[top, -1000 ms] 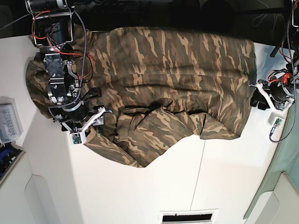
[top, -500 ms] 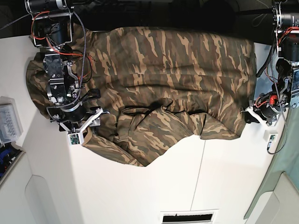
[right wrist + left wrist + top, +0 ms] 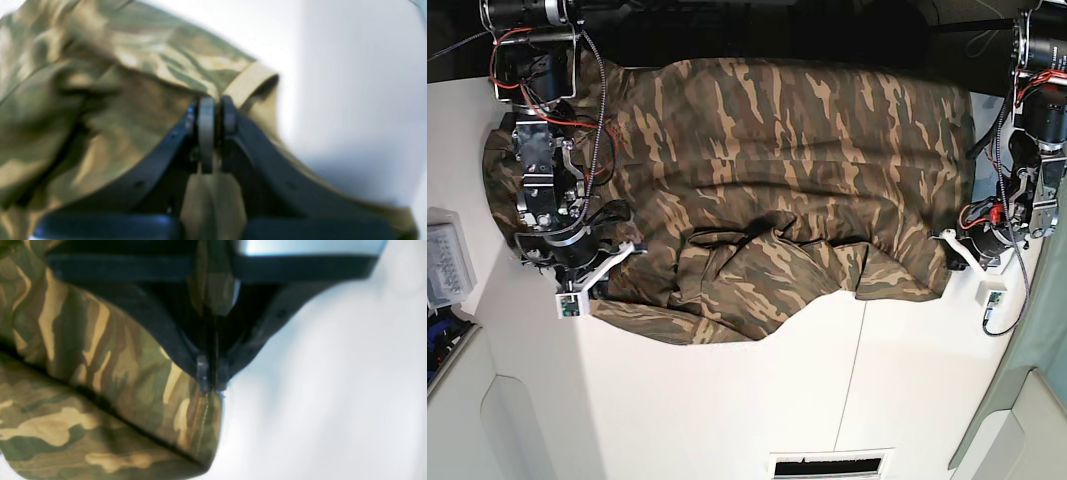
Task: Layout the t-shirt on the table in an organized manner, then fold the t-shirt properly
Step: 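Grasp the t-shirt edge with the right gripper and smooth it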
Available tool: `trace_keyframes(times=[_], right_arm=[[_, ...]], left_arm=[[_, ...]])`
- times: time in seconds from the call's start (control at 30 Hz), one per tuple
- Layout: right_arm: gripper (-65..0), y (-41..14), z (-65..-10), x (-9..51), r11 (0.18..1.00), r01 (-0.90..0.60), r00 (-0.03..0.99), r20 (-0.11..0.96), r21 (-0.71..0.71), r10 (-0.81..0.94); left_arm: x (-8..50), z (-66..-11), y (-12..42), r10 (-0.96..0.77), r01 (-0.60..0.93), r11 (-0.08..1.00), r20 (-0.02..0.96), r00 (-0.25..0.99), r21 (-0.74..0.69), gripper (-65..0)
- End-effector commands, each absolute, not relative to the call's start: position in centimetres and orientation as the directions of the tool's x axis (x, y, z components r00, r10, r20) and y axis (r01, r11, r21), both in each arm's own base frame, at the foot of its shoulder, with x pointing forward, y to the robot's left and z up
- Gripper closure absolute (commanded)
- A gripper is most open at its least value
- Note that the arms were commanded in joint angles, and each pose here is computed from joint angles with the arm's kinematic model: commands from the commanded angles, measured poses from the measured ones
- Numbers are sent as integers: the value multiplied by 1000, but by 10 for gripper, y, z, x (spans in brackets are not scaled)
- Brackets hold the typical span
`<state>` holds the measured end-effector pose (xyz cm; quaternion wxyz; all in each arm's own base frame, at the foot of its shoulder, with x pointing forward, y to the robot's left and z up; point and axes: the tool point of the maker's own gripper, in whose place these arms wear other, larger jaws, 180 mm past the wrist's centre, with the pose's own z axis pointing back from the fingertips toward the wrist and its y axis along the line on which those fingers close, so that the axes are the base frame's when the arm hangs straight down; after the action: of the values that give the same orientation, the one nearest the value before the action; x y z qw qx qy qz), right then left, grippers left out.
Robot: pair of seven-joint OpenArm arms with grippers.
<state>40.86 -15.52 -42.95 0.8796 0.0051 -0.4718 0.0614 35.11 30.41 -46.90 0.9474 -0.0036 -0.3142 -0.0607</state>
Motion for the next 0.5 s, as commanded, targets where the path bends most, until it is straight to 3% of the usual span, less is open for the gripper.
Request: trace_keyframes(times=[0.0, 0.33, 0.4, 0.47], right_arm=[[0, -172, -400, 430, 996, -69, 474, 876, -60, 85], [-8, -258, -380, 429, 981, 175, 415, 897, 81, -149], [-158, -265, -387, 423, 974, 198, 455, 871, 106, -187], [-300, -270, -397, 415, 968, 221, 505, 836, 116, -215]], left_arm=[[338, -470, 333, -143, 101, 989, 514, 846, 109, 0], [316, -457, 375, -206, 155, 976, 424, 882, 152, 0], [316, -457, 370, -207, 169, 978, 427, 880, 125, -18], [315, -457, 365, -196, 170, 981, 430, 881, 99, -124]])
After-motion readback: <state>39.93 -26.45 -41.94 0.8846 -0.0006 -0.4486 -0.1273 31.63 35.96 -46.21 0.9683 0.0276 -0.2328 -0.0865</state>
